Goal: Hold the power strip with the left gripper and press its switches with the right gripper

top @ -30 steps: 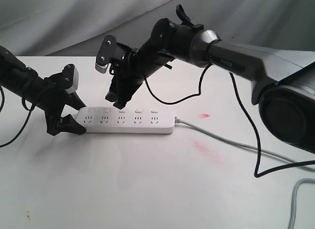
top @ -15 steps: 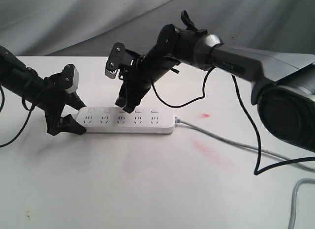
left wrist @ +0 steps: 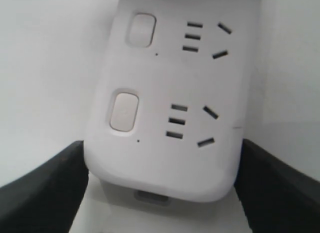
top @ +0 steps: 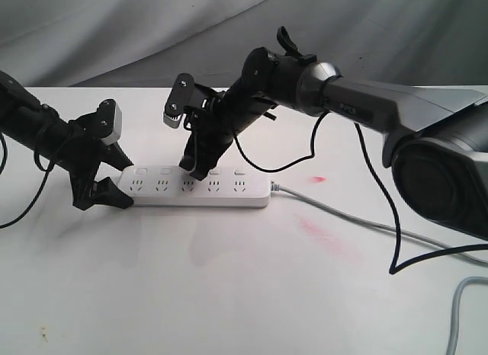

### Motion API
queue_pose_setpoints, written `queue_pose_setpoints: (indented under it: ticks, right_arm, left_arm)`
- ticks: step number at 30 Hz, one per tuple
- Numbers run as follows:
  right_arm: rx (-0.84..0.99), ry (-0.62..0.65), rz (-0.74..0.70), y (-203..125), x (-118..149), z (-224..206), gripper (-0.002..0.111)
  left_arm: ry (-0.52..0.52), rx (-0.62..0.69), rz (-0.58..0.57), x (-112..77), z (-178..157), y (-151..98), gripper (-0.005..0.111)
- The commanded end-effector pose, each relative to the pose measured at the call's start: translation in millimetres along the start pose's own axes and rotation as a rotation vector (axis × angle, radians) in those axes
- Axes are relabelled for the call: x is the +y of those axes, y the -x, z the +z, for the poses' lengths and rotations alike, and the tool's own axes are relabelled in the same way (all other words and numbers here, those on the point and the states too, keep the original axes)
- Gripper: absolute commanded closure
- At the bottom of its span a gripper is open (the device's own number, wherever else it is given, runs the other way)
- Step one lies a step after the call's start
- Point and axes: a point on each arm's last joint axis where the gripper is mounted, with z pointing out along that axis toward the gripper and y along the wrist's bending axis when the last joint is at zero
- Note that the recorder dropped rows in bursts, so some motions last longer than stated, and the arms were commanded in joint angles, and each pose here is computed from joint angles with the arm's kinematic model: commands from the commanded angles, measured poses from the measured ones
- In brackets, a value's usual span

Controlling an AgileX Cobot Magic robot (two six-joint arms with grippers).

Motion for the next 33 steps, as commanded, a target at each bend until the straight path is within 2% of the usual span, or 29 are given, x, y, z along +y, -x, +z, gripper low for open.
queue_pose_setpoints:
  ticks: [1, 21, 27, 33]
  right_arm:
    - [0.012, 0.009, 0.018, -9, -1, 7, 0.055]
    - [0.090, 0.020, -0.058, -18, -1, 7, 0.055]
    - [0.136, 0.071, -0.111, -37, 11, 20, 0.055]
    - [0.117, 0.049, -0.079, -41, 13, 25, 0.055]
  left_arm:
    - [0.009, -0.005, 0.005, 1.4, -1, 2, 0.049]
    - [0.009, -0.005, 0.006, 1.4, -1, 2, 0.049]
    - [0.009, -0.005, 0.006, 1.4, -1, 2, 0.049]
    - [0.009, -0.005, 0.006, 1.4, -1, 2, 0.049]
